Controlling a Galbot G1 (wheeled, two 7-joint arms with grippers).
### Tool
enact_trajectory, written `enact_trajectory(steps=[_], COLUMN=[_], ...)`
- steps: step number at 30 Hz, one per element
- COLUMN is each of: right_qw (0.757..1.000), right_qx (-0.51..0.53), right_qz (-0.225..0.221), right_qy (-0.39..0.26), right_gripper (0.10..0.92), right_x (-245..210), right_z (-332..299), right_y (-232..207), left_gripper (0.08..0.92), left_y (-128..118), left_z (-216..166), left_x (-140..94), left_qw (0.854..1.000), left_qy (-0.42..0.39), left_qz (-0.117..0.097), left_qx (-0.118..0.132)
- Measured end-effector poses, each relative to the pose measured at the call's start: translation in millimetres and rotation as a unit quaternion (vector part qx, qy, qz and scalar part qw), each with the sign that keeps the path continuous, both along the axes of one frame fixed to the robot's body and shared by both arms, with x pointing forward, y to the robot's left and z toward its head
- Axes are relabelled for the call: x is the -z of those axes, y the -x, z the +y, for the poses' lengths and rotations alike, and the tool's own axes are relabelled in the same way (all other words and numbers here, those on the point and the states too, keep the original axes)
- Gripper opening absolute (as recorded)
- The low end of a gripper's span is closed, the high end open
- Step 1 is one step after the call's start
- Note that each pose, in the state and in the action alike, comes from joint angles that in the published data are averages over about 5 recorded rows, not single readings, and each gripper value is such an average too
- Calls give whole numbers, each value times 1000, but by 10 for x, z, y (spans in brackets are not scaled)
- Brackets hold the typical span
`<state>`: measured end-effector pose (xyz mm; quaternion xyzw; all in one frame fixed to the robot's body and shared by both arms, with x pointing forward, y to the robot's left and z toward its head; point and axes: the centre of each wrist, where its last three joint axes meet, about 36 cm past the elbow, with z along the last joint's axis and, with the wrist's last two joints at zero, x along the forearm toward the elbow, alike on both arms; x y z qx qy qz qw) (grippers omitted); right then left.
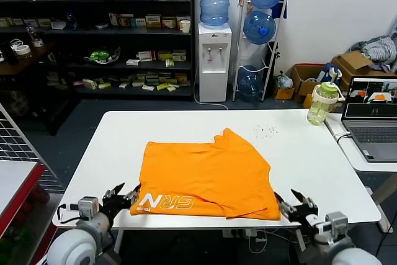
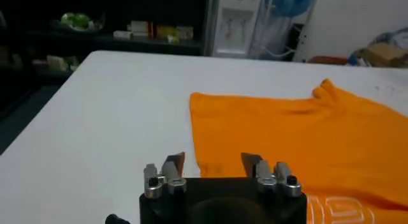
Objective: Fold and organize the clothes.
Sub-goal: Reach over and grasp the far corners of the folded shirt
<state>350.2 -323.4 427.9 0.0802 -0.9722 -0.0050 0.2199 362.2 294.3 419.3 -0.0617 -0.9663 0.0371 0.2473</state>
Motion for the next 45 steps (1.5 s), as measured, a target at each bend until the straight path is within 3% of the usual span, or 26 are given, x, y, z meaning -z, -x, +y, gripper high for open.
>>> enact_trajectory(steps=[5, 9, 16, 21, 27, 34, 45], right_qw=[999, 999, 999, 999, 999, 998, 997], right_qx=[9, 12, 4, -4, -15, -26, -32], right_qz=[-28, -34, -21, 1, 29, 46, 70], right_qy=[-21, -31, -37, -35, -30, -27, -23], right_gripper=[815, 822, 823, 823, 823, 823, 823], right_x=[-19, 26, 123, 241, 411, 542, 705], right_z=[32, 99, 327, 503, 689, 834, 975], right_y=[-688, -1262, -2116, -2501, -2750, -2915, -3015], left_gripper=[812, 822, 823, 823, 823, 823, 823], left_y=[-515, -961, -1658, -1996, -2168, -2196, -2270], left_z=[94, 152, 165, 134, 84, 51, -42], left_x=[7, 44, 184, 289, 419, 555, 647], left_qw=[999, 998, 998, 999, 1000, 1000, 999], left_qy=[7, 16, 22, 21, 12, 4, 0], left_qz=[-42, -57, -49, -32, -3, 22, 34], left_qx=[-4, -6, -13, -16, -14, -9, -3])
